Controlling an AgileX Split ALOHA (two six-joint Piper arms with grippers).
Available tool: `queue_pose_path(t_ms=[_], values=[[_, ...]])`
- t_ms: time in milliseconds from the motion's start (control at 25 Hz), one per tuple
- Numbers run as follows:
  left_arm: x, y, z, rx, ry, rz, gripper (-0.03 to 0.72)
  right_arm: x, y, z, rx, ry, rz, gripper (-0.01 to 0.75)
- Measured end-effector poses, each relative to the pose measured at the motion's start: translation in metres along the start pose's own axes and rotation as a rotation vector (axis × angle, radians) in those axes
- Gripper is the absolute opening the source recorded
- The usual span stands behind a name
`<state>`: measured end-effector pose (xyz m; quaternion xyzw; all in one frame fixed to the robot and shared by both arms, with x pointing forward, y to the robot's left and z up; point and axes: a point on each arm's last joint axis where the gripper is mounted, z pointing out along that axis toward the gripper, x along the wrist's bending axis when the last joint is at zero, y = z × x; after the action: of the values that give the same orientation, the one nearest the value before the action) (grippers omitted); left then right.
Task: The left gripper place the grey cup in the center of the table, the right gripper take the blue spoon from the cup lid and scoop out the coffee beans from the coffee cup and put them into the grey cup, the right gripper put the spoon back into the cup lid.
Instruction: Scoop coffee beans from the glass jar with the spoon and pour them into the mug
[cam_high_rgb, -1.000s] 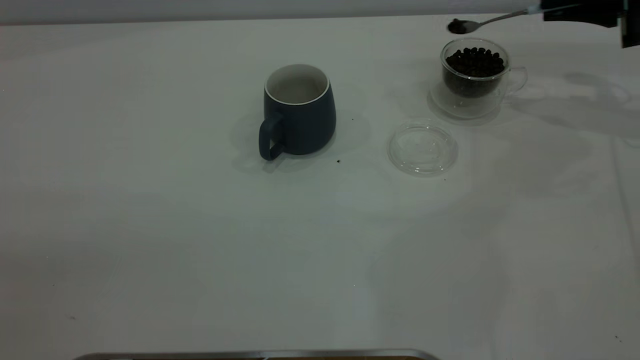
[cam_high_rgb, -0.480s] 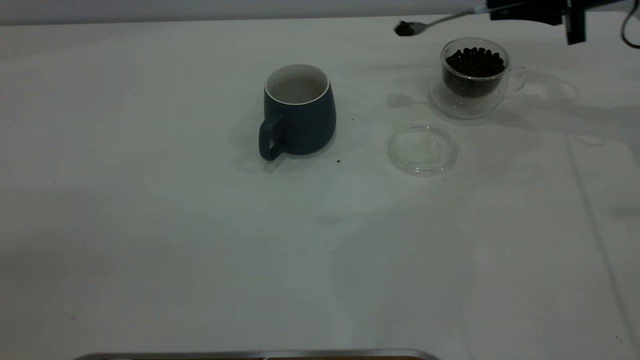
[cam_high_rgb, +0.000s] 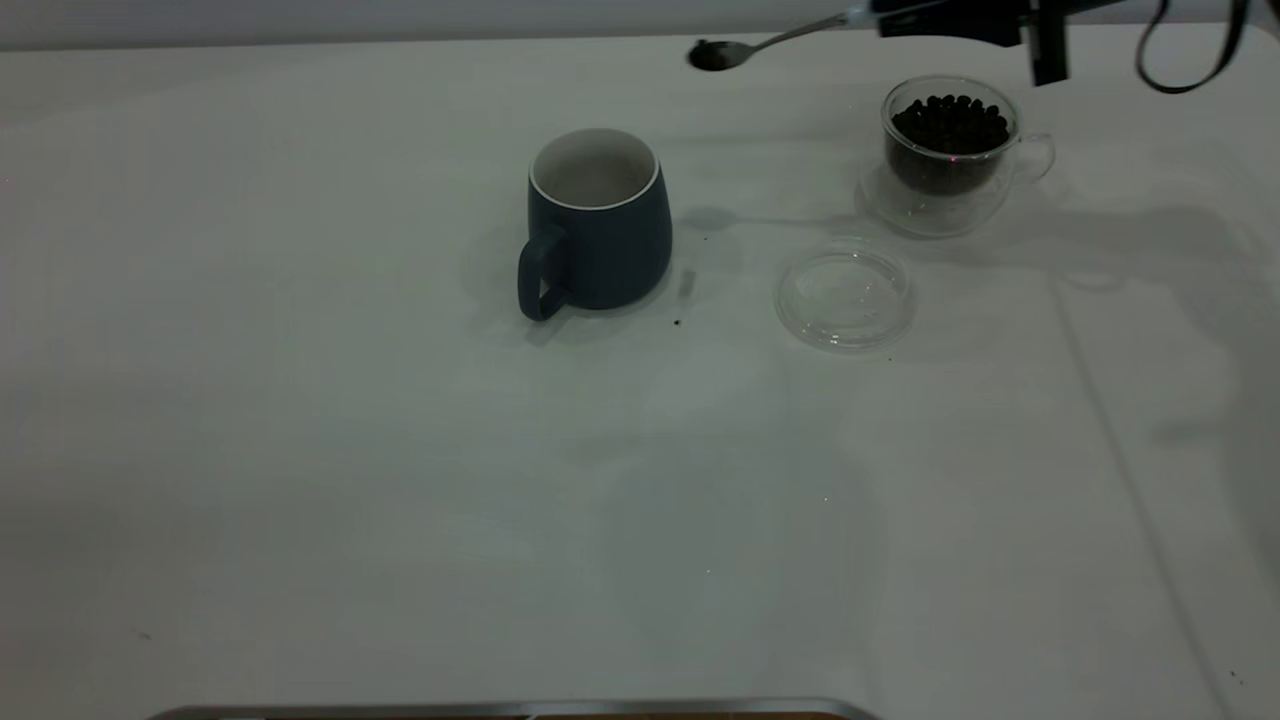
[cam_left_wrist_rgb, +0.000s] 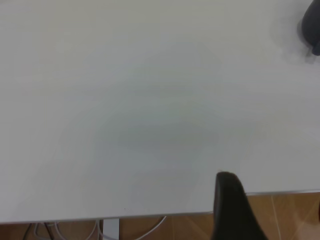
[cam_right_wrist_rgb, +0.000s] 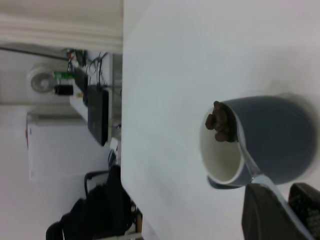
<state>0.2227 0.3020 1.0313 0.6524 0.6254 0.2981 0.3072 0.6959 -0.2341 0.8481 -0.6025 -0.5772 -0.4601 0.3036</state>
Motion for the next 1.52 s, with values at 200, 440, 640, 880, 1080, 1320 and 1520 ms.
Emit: queue_pose_path(t_ms=[200,440,640,880,1080,1320,1520], values=[[0.000,0.000,0.000,0.000,0.000,0.003,0.475,0.012,-0.008,0.024,0.049,0.014,-0.026,0.100],[0.000,0.000,0.000,0.000,0.000,0.003,0.475,0.017,-0.018,0.045,0.099,0.023,-0.065,0.100],[0.000,0.000,0.000,0.000,0.000,0.003,0.475,0.011,-0.022,0.059,0.095,-0.012,-0.156,0.100],[0.000,0.000,0.000,0.000,0.000,0.003,0.475,0.007,-0.018,0.061,0.053,-0.068,-0.333,0.100],[0.000,0.000,0.000,0.000,0.000,0.003,0.475,0.010,-0.021,0.067,0.070,-0.063,-0.508,0.100],[0.000,0.000,0.000,0.000,0.000,0.003,0.475,0.026,-0.019,0.065,0.085,-0.096,-0.683,0.100],[0.000,0.000,0.000,0.000,0.000,0.002,0.475,0.040,-0.018,0.056,0.140,-0.148,-0.719,0.100]])
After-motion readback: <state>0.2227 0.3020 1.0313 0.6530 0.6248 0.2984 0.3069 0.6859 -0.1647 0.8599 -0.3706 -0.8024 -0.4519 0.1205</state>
